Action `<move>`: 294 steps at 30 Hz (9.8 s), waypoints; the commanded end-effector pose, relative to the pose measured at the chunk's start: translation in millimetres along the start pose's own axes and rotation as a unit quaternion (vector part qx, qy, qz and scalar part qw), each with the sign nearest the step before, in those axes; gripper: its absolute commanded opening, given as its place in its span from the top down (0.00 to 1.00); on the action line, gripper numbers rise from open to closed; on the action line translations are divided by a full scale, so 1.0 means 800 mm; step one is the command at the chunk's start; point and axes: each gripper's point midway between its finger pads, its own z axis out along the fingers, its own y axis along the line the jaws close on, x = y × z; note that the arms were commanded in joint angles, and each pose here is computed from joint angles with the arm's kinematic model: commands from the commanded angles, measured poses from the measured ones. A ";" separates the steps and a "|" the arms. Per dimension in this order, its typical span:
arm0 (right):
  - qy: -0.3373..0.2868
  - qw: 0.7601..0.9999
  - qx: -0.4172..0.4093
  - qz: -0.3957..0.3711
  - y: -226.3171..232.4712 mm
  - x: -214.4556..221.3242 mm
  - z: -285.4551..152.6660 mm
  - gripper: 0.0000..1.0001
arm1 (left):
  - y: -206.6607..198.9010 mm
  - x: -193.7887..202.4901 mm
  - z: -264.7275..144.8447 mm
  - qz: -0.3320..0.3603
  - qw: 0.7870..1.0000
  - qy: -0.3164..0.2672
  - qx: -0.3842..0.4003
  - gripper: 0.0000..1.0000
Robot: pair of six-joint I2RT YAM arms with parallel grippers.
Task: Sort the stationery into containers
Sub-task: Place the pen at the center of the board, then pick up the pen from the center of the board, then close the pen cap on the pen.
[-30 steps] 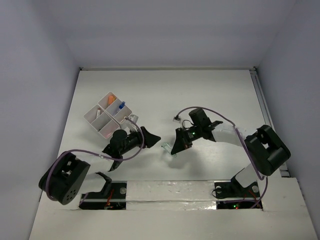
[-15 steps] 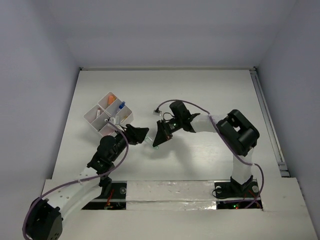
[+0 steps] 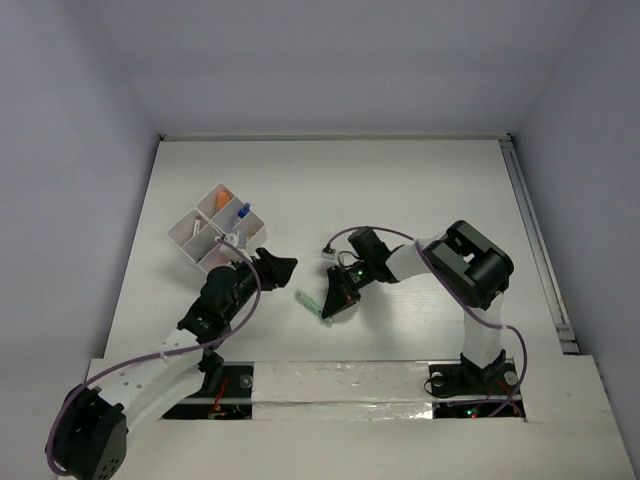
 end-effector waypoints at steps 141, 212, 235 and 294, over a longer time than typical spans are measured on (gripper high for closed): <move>-0.096 0.855 0.319 -0.398 0.101 -0.069 -0.063 0.84 | -0.062 0.043 0.008 -0.154 0.964 0.161 0.149 0.66; -0.431 0.767 0.160 -0.447 0.213 -0.065 -0.140 0.23 | -0.174 -0.104 -0.034 -0.088 0.968 0.070 0.223 1.00; -0.453 0.728 0.114 -0.502 0.258 -0.087 -0.135 0.17 | -0.206 -0.141 -0.058 -0.110 0.963 0.044 0.243 1.00; -0.448 0.719 0.161 -0.506 0.244 -0.112 -0.131 0.92 | -0.209 -0.161 -0.059 -0.076 0.974 0.027 0.211 1.00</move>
